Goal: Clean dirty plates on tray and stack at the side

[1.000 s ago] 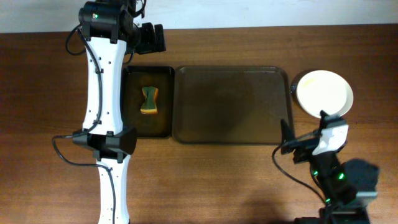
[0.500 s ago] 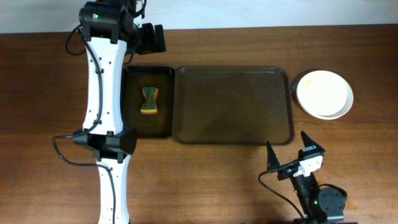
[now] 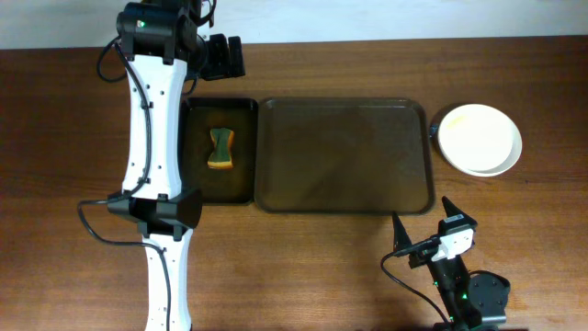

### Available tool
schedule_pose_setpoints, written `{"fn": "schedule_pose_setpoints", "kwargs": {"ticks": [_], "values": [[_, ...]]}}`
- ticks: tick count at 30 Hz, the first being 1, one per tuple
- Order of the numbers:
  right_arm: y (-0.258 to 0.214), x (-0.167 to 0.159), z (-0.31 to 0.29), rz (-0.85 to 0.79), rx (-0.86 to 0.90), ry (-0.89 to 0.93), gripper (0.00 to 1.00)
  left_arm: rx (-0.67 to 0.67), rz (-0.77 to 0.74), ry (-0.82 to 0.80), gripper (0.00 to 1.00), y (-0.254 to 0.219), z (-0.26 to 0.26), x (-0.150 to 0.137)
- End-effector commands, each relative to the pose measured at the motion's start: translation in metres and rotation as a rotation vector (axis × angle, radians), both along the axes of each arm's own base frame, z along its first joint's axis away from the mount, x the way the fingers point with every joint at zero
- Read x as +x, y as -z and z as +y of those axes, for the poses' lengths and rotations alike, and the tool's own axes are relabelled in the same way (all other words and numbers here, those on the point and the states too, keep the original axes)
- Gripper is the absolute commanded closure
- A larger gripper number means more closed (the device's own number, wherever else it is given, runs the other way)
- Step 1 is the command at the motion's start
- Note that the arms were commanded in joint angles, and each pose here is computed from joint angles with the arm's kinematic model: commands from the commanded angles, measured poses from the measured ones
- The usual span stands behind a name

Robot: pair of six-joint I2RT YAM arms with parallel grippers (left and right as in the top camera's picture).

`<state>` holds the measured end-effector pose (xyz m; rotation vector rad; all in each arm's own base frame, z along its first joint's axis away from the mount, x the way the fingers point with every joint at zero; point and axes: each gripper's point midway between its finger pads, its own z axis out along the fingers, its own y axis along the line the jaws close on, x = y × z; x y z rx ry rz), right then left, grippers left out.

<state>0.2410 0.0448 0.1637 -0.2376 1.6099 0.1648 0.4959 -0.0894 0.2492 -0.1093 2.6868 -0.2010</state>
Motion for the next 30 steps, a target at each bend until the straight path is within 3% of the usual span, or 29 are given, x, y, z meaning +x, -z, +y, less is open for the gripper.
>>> {"fn": "schedule_pose_setpoints", "kwargs": {"ticks": [1,6,12,19,23,26,30], "values": [[0.002,-0.001,0.003,0.001,0.008,-0.014,0.02,-0.01,-0.019,0.0,0.0,-0.008,0.0,-0.001],[0.002,-0.001,0.003,0.001,0.008,-0.014,0.02,0.037,-0.057,0.008,0.0,-0.021,0.007,-0.004],[0.002,-0.001,0.003,0.001,0.007,-0.014,0.02,0.07,-0.315,0.058,0.0,-0.075,0.015,-0.018],[0.002,-0.001,0.003,0.001,0.008,-0.014,0.02,0.153,-0.474,-0.049,0.0,-0.023,0.082,-0.141],[0.002,-0.001,0.003,0.001,0.007,-0.014,0.02,0.167,-0.689,-0.12,0.0,0.025,0.103,-0.204],[0.002,-0.001,0.003,0.001,0.007,-0.014,0.02,0.213,-0.864,-0.078,0.0,0.043,0.101,-0.225],[0.002,-0.001,0.003,0.001,0.007,-0.014,0.01,0.253,-0.97,-0.041,0.0,0.068,0.099,-0.24]]}}
